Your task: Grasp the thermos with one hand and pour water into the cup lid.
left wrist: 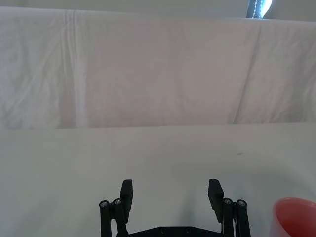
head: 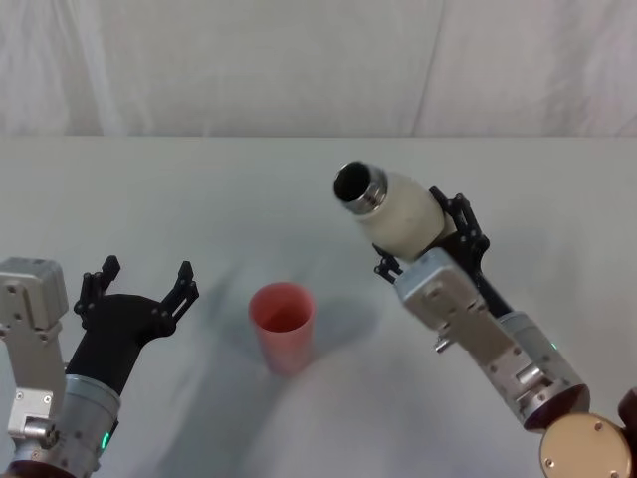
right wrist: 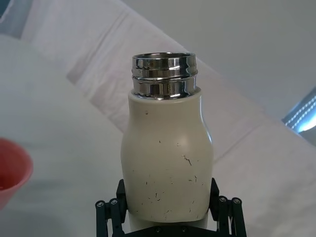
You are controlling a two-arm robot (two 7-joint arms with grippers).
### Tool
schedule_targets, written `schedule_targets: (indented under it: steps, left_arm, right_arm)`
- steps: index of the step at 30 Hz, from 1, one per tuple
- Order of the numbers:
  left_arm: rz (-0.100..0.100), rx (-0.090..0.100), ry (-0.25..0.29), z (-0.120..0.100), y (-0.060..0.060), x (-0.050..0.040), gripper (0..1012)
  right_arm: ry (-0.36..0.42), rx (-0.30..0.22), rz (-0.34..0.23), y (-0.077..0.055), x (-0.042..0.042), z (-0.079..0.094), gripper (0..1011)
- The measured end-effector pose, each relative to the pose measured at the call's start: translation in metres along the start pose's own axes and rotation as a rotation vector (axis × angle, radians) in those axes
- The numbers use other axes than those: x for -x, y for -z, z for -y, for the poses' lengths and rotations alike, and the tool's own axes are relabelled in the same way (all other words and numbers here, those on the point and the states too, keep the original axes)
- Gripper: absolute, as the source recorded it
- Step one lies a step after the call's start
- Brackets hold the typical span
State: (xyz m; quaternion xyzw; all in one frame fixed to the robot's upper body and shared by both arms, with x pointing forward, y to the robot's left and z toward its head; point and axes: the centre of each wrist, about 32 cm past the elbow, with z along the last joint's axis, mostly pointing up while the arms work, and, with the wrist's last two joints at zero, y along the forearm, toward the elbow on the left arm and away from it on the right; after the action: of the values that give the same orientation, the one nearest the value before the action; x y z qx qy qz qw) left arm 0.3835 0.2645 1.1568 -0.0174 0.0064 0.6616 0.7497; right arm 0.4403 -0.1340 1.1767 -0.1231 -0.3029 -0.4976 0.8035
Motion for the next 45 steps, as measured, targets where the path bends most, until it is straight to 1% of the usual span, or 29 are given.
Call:
schedule_targets:
  steps: [2,4,5,6,7,8,9,10,12,15,18,20,24,25,28,35,45]
  left_arm:
    - [0.0,0.0,0.0,0.0,0.0,0.0,1001]
    - [0.0,0.0,0.0,0.0,0.0,0.0,1001]
    - [0.0,0.0,0.0,0.0,0.0,0.0,1001]
    - [0.0,0.0,0.0,0.0,0.0,0.0,1001]
    - [0.0,0.0,0.0,0.0,0.0,0.0,1001]
    - [0.0,0.0,0.0,0.0,0.0,0.0,1001]
    - [0.0,0.0,0.0,0.0,0.0,0.0,1001]
    - [0.0,0.0,0.0,0.0,0.0,0.0,1001]
    - [0.0,0.0,0.0,0.0,0.0,0.0,1001]
    - [0.0,0.0,0.0,0.0,0.0,0.0,1001]
    - [0.0,0.0,0.0,0.0,0.0,0.0,1001]
    - [0.0,0.0,0.0,0.0,0.0,0.0,1001]
    - [0.0,0.0,0.0,0.0,0.0,0.0,1001]
    - [0.0,0.0,0.0,0.0,0.0,0.0,1001]
    - [0.0,0.0,0.0,0.0,0.0,0.0,1001]
    - [0.0,0.0,0.0,0.0,0.0,0.0,1001]
    - [0.0,0.0,0.0,0.0,0.0,0.0,1001]
  right_arm:
    - [-0.015,-0.003,0.052,0.001,0.0021,0.001,958]
    - [-0.021,-0.004,0.074,0.002,0.003,0.001,958]
    - [-0.028,-0.006,0.098,0.003,0.0039,0.001,958]
    - [-0.028,-0.006,0.098,0.003,0.0039,0.001,958]
    - [-0.035,-0.008,0.125,0.003,0.005,0.001,958]
    - [-0.038,-0.009,0.137,0.004,0.0055,0.001,958]
    - [-0.046,-0.011,0.162,0.004,0.0064,0.001,958]
    - [-0.046,-0.011,0.162,0.004,0.0064,0.001,958]
    - [-0.057,-0.013,0.216,0.006,0.0084,0.001,958]
    - [-0.062,-0.014,0.251,0.007,0.0094,0.0,958]
    - [-0.064,-0.014,0.298,0.009,0.0111,0.0,958]
    - [-0.065,-0.013,0.308,0.009,0.0115,0.0,958]
    - [-0.066,-0.011,0.37,0.012,0.0133,0.0,958]
    - [-0.066,-0.011,0.37,0.012,0.0133,0.0,958]
    - [-0.072,-0.01,0.413,0.014,0.0132,-0.001,958]
    - [-0.086,-0.007,0.482,0.015,0.0109,-0.005,958]
    - [-0.11,-0.001,0.534,0.02,0.0076,-0.013,958]
